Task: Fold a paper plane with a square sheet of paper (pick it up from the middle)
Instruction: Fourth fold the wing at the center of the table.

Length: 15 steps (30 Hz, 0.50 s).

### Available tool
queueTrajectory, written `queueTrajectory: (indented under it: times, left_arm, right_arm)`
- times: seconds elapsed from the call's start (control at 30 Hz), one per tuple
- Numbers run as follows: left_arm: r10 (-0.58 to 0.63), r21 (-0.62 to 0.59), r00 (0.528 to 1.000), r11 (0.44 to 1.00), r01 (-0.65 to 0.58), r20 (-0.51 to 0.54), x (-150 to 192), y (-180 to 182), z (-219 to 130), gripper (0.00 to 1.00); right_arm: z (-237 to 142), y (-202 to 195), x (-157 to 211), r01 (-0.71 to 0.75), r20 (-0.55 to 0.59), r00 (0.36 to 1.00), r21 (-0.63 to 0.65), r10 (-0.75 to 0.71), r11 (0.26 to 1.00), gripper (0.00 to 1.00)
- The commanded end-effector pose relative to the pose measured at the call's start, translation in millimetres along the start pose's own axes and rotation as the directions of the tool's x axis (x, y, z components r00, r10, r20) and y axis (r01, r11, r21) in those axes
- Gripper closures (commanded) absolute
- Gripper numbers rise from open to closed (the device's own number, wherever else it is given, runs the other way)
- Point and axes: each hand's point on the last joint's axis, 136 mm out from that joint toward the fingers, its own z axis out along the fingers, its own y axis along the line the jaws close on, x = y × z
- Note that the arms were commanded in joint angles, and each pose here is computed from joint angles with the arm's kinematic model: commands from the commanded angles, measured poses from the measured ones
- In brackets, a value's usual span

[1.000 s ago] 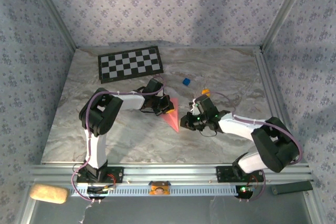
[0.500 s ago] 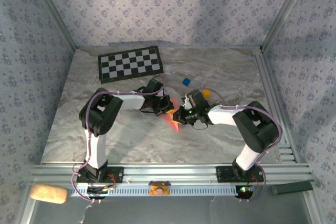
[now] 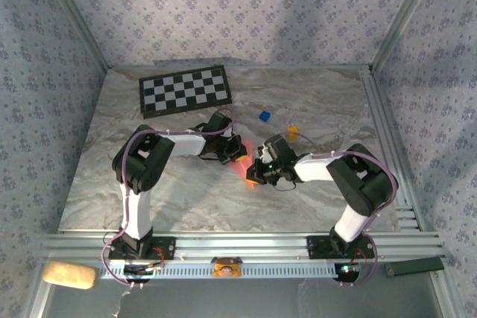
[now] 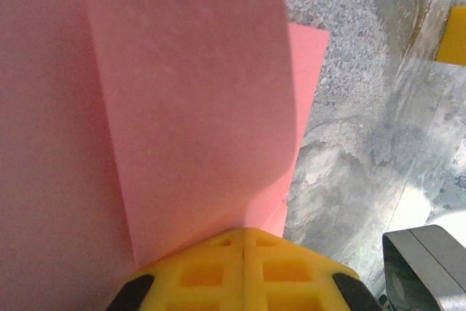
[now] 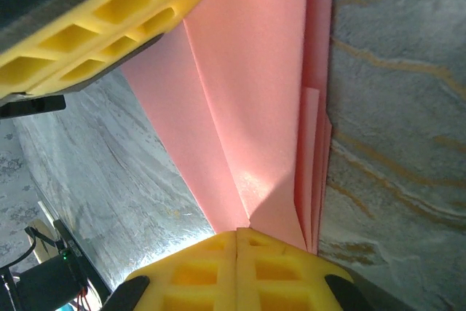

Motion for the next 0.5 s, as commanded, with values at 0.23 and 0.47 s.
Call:
queueTrajectory:
  times: [0.23,0.47]
  left_arm:
    - [-0.036,-0.071,0.999,0.997,0.036,0.002,4.5,24.3,1.1,1.0]
    - [-0.047,-0.073,0.999,0.996,0.047,0.004,4.5,25.8,1.8,1.0]
  right_arm:
    - [-3.7,-32.5,39.1,-0.055,-0.059,0.996,0.083,0.06,0.995,0.99]
    - [-11.1,-39.2,55.9,-0.052,-0.067,0.996,0.09,0.058,0.995,0.99]
